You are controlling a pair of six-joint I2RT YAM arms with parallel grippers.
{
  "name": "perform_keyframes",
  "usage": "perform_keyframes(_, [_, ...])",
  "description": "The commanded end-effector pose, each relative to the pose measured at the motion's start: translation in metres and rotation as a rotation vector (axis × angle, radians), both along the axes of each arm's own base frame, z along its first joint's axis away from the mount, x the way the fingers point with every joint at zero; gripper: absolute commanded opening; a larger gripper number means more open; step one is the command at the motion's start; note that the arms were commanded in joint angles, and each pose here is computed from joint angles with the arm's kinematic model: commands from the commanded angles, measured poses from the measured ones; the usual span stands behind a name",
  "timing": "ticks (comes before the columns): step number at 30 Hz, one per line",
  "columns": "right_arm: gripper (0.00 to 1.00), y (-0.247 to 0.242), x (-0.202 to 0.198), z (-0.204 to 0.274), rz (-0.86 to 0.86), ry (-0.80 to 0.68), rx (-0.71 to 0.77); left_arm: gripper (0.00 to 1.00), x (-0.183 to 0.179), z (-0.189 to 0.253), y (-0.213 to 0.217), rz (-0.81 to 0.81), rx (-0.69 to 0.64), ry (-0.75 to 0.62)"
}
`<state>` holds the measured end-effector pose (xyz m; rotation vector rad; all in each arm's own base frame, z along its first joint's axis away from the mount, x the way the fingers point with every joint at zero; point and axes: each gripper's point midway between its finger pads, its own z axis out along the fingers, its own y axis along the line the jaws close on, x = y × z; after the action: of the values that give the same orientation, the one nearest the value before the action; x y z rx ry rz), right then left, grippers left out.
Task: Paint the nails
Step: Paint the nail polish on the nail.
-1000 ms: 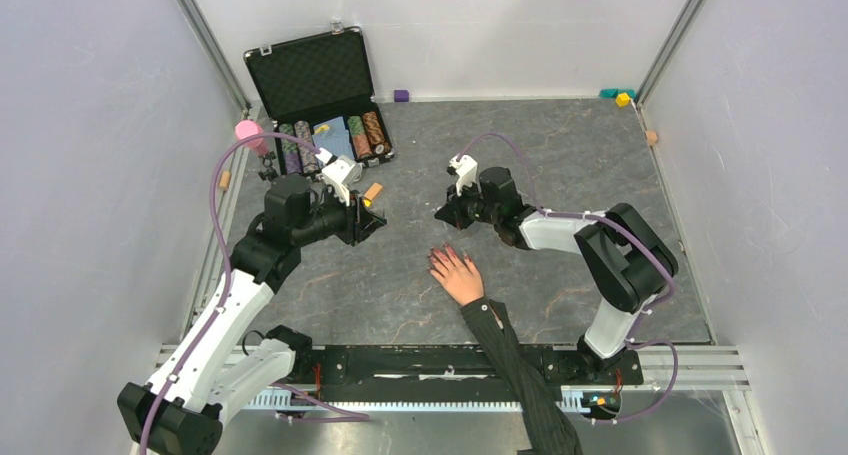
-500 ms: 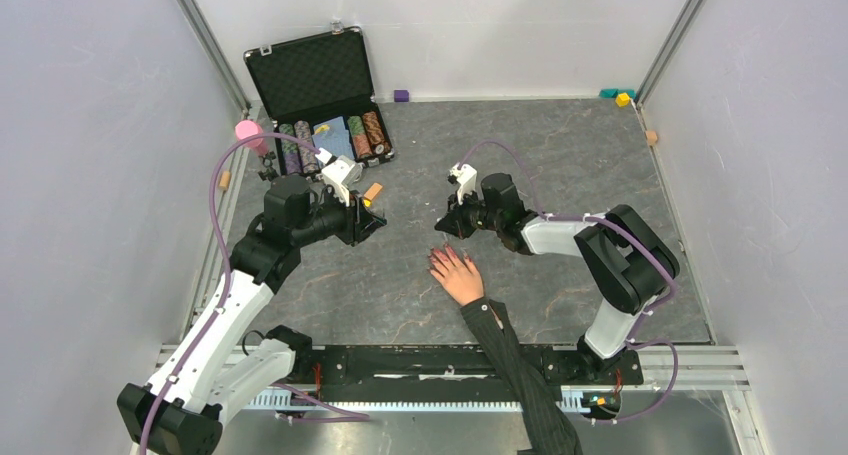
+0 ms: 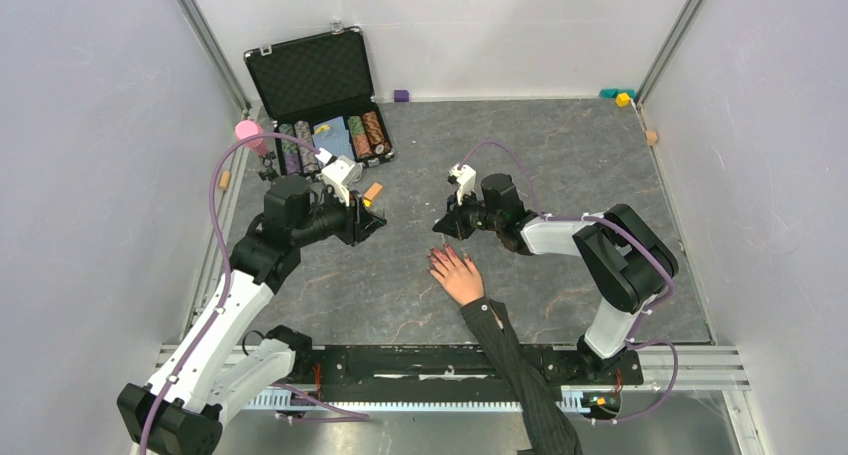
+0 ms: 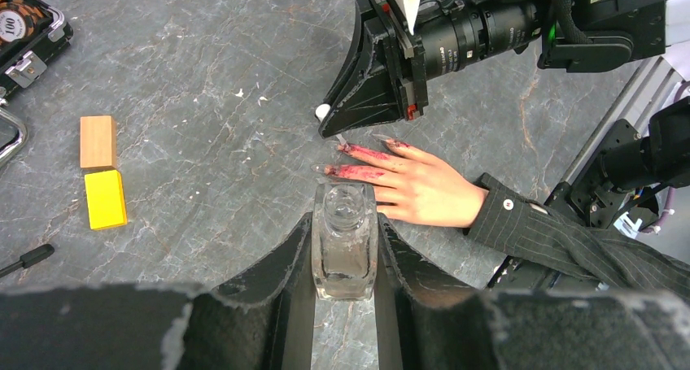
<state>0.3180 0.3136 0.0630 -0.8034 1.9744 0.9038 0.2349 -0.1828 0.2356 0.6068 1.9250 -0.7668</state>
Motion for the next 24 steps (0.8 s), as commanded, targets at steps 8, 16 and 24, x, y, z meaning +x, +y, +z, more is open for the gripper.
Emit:
perform_keyframes(8, [0.00, 0.005, 0.007, 0.001, 0.008, -0.026, 0.018, 0.02, 0.002, 0.013, -0.002, -0.022, -0.017, -0.061])
perform_keyframes(16, [0.00, 0.005, 0.010, -0.001, 0.001, -0.028, 0.011, 0.02, 0.002, 0.012, -0.002, -0.022, -0.015, -0.061])
perform_keyframes(24, [0.00, 0.004, 0.012, -0.005, -0.008, -0.029, 0.001, 0.02, 0.002, 0.012, -0.002, -0.021, -0.013, -0.060])
